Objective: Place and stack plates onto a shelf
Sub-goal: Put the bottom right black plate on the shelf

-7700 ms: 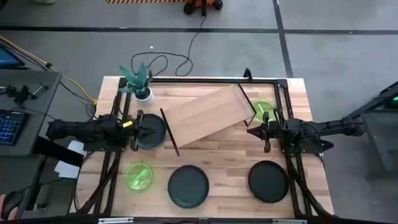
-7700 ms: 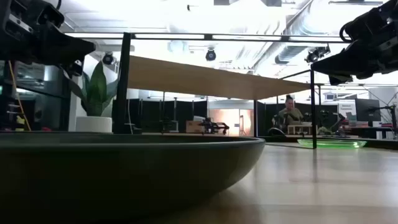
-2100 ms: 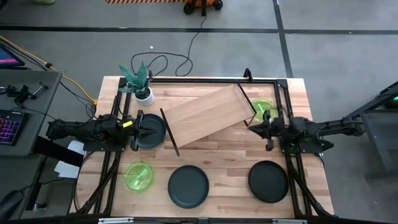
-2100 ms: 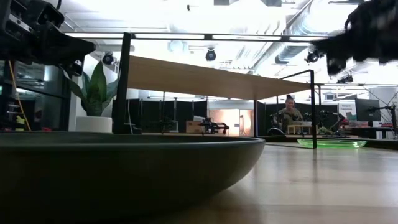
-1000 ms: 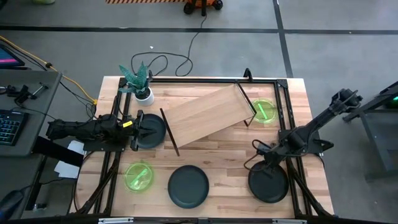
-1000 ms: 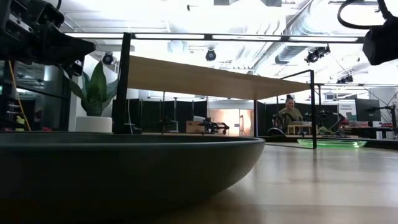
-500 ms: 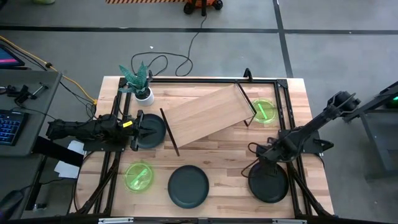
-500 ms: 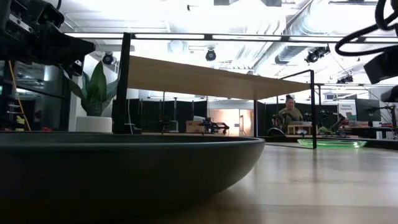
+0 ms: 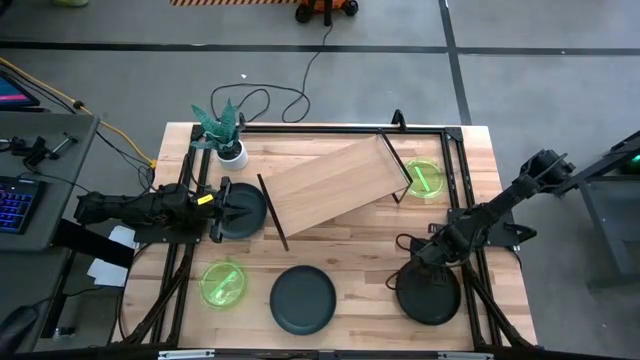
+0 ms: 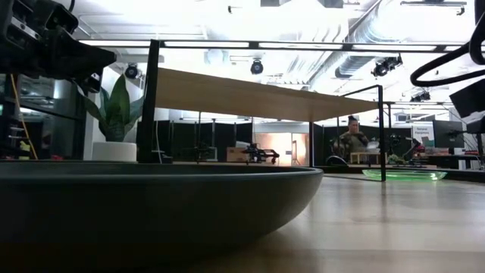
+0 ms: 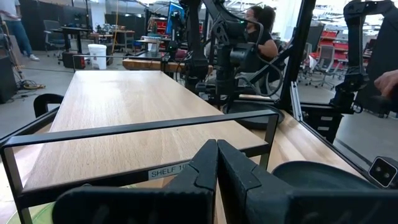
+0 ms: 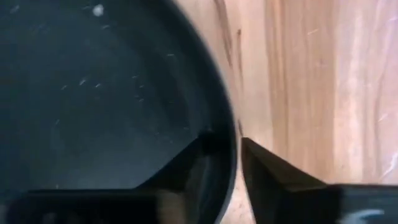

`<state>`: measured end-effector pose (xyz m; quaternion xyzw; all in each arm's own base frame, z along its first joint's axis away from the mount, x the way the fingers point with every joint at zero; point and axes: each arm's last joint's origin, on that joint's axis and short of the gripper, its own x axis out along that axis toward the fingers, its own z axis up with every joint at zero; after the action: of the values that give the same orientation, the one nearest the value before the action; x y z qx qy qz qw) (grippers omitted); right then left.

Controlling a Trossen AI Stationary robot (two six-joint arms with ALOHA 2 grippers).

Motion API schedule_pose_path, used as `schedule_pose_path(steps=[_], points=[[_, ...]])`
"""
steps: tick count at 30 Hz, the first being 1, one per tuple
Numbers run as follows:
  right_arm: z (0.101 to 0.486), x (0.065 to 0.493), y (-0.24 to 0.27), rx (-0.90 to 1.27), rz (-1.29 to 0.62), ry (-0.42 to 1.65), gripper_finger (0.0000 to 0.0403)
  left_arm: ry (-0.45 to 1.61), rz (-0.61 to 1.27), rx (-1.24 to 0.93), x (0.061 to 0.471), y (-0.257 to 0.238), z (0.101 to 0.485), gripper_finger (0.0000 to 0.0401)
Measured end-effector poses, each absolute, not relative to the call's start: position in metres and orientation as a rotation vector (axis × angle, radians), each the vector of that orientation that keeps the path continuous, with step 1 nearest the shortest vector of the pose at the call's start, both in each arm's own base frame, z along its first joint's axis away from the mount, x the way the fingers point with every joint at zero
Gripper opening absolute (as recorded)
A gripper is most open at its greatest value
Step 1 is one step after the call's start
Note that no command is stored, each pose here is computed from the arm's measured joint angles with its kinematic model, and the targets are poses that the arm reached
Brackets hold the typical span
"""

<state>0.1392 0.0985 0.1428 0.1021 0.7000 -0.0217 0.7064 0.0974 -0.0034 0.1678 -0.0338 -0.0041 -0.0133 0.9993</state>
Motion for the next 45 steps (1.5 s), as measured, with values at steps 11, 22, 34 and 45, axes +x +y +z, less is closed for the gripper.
schedule_pose_path(steps=[11,22,34,45], points=[[0.157,0.149,0.097,0.464,0.040,1.467,0.0002,-0.008,-0.027,-0.068,0.097,-0.003,0.168,0.0001],[0.213,0.179,0.073,0.920,0.199,0.934,0.0000,-0.008,-0.027,-0.068,0.097,-0.003,0.168,0.0001],[0.269,0.200,-0.001,0.877,-0.434,0.206,0.0000,-0.008,-0.026,-0.068,0.097,-0.003,0.168,0.0001],[0.285,0.212,-0.045,0.797,-0.801,0.476,0.0000,-0.008,-0.027,-0.068,0.097,-0.003,0.168,0.0001]])
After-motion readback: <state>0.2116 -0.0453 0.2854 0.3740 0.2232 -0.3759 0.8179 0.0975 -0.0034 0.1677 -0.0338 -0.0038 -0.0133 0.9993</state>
